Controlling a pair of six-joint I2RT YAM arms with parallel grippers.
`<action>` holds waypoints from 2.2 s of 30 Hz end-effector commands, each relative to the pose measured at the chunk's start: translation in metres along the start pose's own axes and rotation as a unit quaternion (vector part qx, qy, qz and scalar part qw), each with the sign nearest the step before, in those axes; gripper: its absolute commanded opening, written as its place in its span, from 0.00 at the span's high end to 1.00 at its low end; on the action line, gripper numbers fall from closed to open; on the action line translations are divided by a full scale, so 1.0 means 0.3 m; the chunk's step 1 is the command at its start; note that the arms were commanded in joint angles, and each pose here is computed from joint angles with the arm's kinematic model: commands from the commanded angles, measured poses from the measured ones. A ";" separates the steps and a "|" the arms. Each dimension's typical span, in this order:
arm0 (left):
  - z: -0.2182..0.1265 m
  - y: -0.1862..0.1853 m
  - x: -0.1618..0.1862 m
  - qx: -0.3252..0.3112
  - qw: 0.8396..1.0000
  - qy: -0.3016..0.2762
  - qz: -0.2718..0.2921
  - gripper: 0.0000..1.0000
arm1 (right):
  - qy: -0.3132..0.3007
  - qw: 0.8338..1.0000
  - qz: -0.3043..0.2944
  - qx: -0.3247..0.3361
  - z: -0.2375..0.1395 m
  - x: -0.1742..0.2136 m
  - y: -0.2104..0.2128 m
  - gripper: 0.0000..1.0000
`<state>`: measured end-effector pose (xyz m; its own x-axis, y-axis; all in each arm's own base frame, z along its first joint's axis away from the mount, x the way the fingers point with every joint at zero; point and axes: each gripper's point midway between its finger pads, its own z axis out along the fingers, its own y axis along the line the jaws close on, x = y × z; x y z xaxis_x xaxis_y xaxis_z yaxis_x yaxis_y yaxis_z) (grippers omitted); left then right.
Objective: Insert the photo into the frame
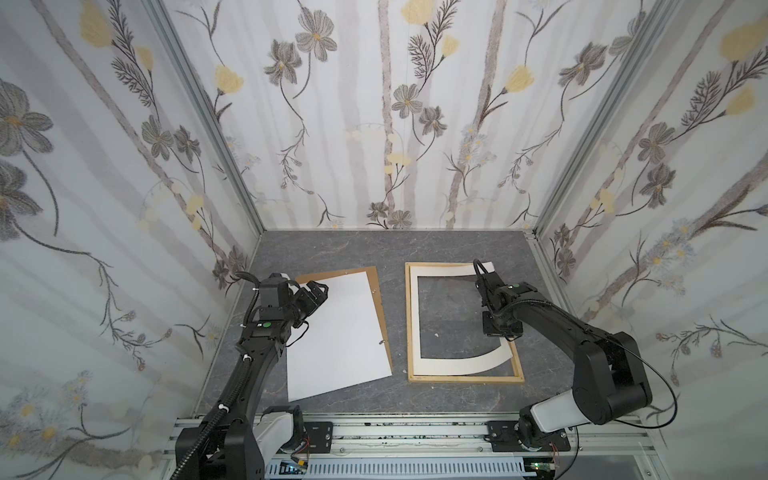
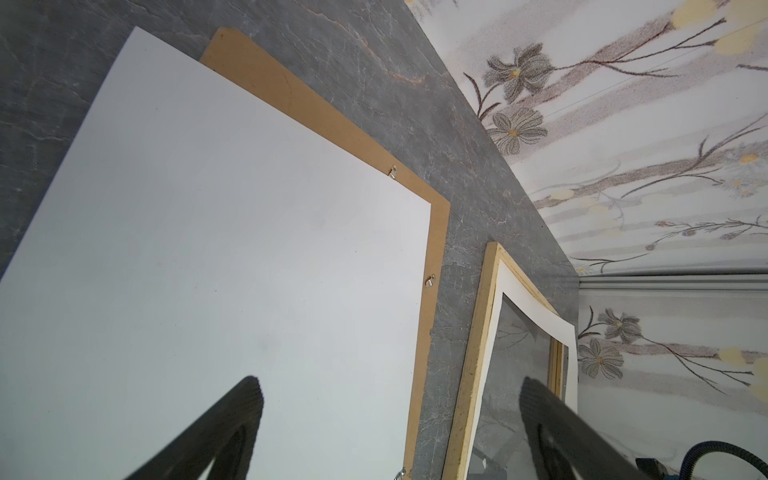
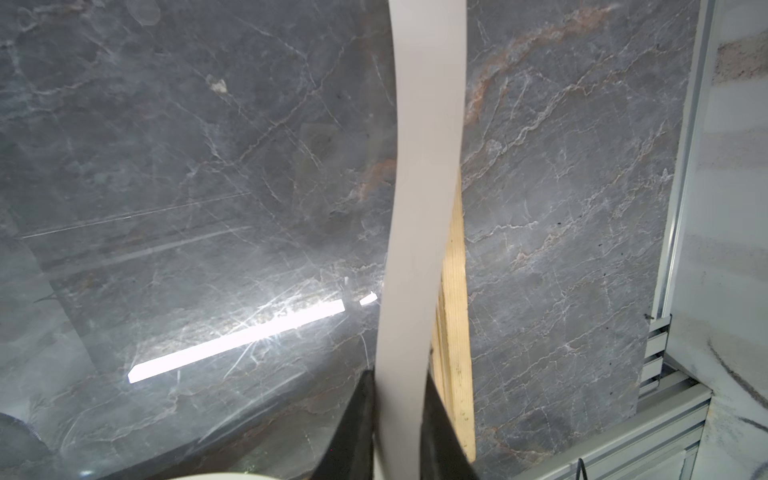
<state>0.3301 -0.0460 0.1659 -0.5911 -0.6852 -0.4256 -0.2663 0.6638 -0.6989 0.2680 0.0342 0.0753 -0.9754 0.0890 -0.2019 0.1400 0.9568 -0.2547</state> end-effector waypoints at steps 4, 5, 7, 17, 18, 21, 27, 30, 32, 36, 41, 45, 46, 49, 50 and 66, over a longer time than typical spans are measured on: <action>-0.012 -0.019 -0.018 0.009 1.000 -0.012 0.006 0.03 | 0.006 1.000 -0.010 0.005 0.004 0.003 -0.001 0.73; -0.011 -0.020 -0.015 0.009 1.000 -0.011 0.006 0.03 | 0.007 1.000 -0.010 0.004 0.005 0.004 0.000 0.73; -0.013 -0.027 -0.020 0.012 1.000 -0.012 0.005 0.03 | 0.007 1.000 -0.010 0.008 0.004 0.007 -0.006 0.67; -0.024 -0.041 -0.028 0.015 1.000 -0.015 0.007 0.03 | -0.001 0.998 -0.009 0.058 -0.016 -0.008 -0.067 0.00; -0.026 -0.041 -0.028 0.015 1.000 -0.015 0.007 0.03 | -0.001 0.998 -0.010 0.060 -0.015 -0.010 -0.069 0.00; -0.034 -0.048 -0.032 0.017 1.000 -0.018 0.008 0.03 | 0.001 0.998 -0.013 0.056 -0.010 -0.011 -0.061 0.00; -0.032 -0.098 0.004 0.020 0.999 -0.013 0.032 0.03 | -0.040 0.999 0.009 0.001 -0.033 -0.079 -0.048 0.00; 0.002 -0.129 0.063 0.020 0.999 0.009 0.049 0.03 | -0.055 0.994 0.049 -0.080 -0.042 -0.115 -0.040 0.01; 0.022 -0.143 0.094 0.021 0.998 0.018 0.053 0.03 | -0.067 0.992 0.057 -0.094 -0.060 -0.121 -0.047 0.00; 0.062 -0.190 0.169 0.030 0.997 0.034 0.064 0.03 | -0.089 0.986 0.104 -0.097 -0.085 -0.100 -0.076 0.00; 0.123 -0.226 0.261 0.040 0.994 0.063 0.073 0.03 | -0.104 0.960 0.135 -0.224 -0.088 -0.053 0.030 0.00; 0.166 -0.254 0.332 0.050 0.992 0.086 0.081 0.03 | -0.058 0.961 0.128 -0.238 -0.021 0.028 0.062 0.00; 0.171 -0.268 0.348 0.055 0.991 0.091 0.084 0.04 | -0.054 0.961 0.129 -0.238 -0.003 0.039 0.065 0.00; 0.219 -0.282 0.414 0.054 0.988 0.114 0.091 0.04 | -0.062 0.960 0.152 -0.228 0.018 0.017 0.036 0.00; 0.230 -0.297 0.436 0.059 0.986 0.120 0.096 0.04 | -0.073 0.958 0.164 -0.222 0.016 -0.005 0.012 0.00; 0.469 -0.418 0.716 0.064 0.965 0.219 0.132 0.08 | -0.058 0.951 0.190 -0.236 0.159 -0.104 -0.037 0.00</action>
<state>0.3375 -0.3005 0.0777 -0.8980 -0.2933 -0.3281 -0.0071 0.7550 -0.6557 0.2957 0.0066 0.0396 -0.8428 0.4634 -0.2738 0.3889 0.8759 0.2855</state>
